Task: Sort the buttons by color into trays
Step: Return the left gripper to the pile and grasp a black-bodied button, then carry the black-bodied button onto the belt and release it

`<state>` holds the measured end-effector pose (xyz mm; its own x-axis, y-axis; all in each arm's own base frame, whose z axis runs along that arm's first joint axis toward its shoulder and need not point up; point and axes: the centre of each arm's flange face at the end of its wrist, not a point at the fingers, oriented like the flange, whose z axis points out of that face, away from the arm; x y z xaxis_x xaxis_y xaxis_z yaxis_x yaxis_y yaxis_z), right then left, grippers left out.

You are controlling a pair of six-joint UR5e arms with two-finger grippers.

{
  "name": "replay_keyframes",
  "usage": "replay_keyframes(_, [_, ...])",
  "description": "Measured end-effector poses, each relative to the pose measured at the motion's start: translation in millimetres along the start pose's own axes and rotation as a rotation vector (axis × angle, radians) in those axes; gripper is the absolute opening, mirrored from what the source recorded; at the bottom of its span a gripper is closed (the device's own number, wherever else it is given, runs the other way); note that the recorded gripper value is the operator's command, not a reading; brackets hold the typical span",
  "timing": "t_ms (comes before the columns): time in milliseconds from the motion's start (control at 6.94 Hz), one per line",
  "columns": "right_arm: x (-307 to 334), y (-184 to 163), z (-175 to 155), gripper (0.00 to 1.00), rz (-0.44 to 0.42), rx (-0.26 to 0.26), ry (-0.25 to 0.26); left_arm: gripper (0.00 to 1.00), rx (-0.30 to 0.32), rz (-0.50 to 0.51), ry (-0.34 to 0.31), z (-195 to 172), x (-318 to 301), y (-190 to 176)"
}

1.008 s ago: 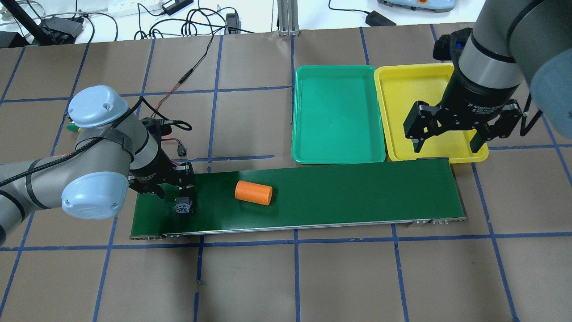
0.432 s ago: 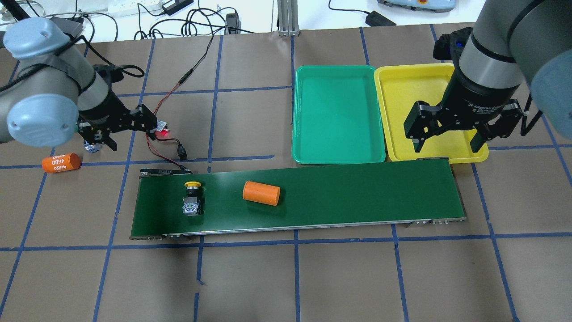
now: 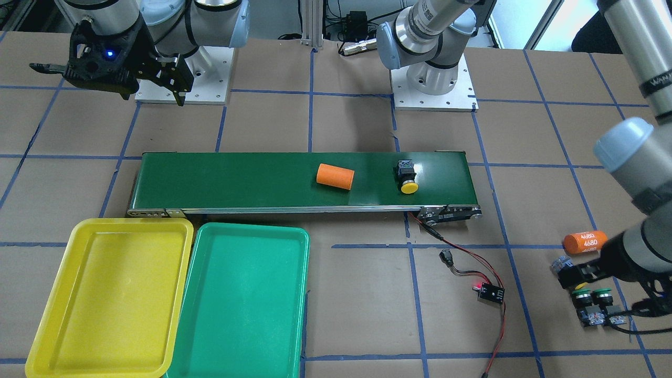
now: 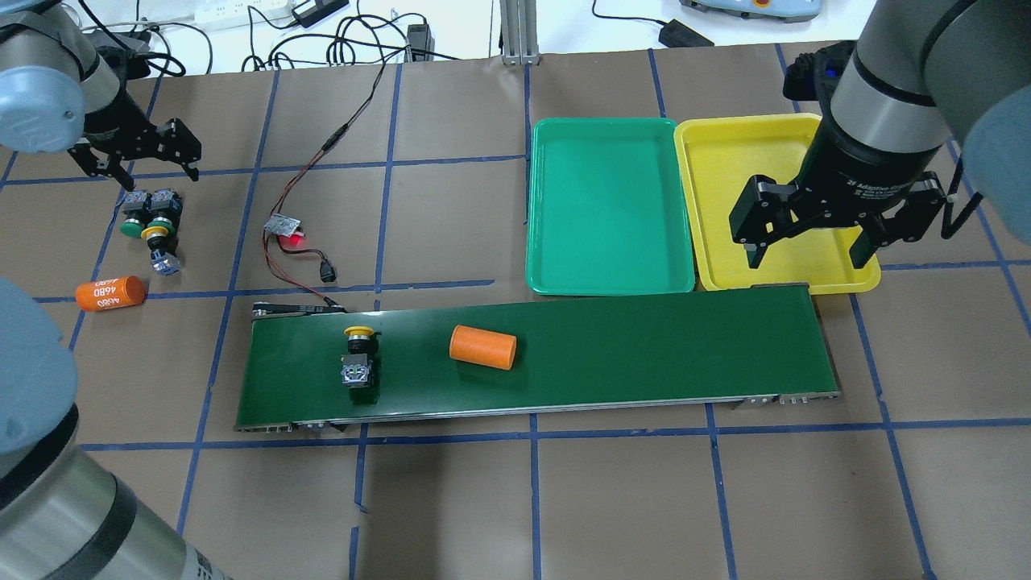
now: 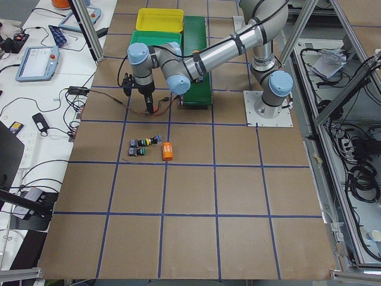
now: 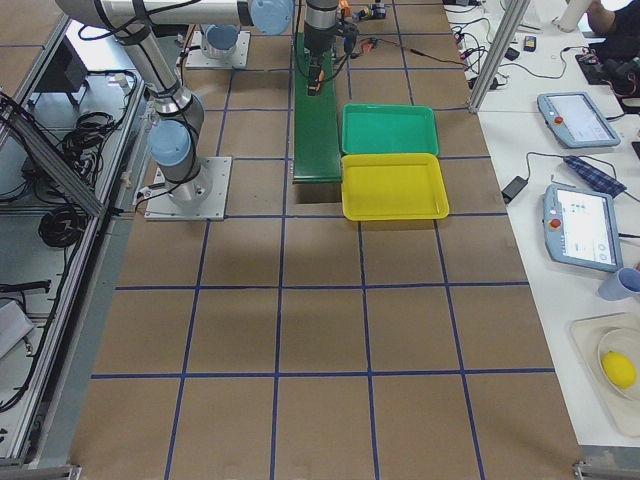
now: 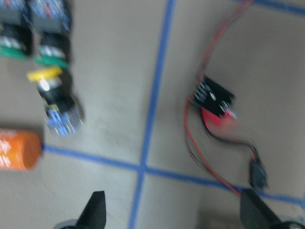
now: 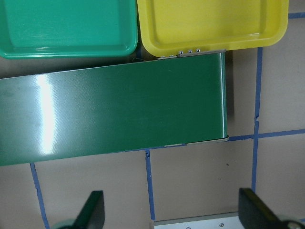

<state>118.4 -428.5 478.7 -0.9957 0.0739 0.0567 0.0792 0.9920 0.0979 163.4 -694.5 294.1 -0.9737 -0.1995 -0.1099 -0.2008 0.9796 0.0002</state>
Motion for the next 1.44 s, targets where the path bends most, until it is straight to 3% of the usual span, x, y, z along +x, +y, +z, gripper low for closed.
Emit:
replay_keyframes(288, [1,-2,-5,1.0,0.003,0.031,0.004,1.0,0.0,0.004,-0.015,49,-49,-47])
replay_keyframes(576, [1,0,-10,1.0,0.005,0.058,-0.001,1.0,0.025,0.071,0.002,80,-84,-66])
replay_keyframes(1440, [3,1,-11,1.0,0.009,0.072,0.004,1.0,-0.023,0.077,0.03,114,-119,-57])
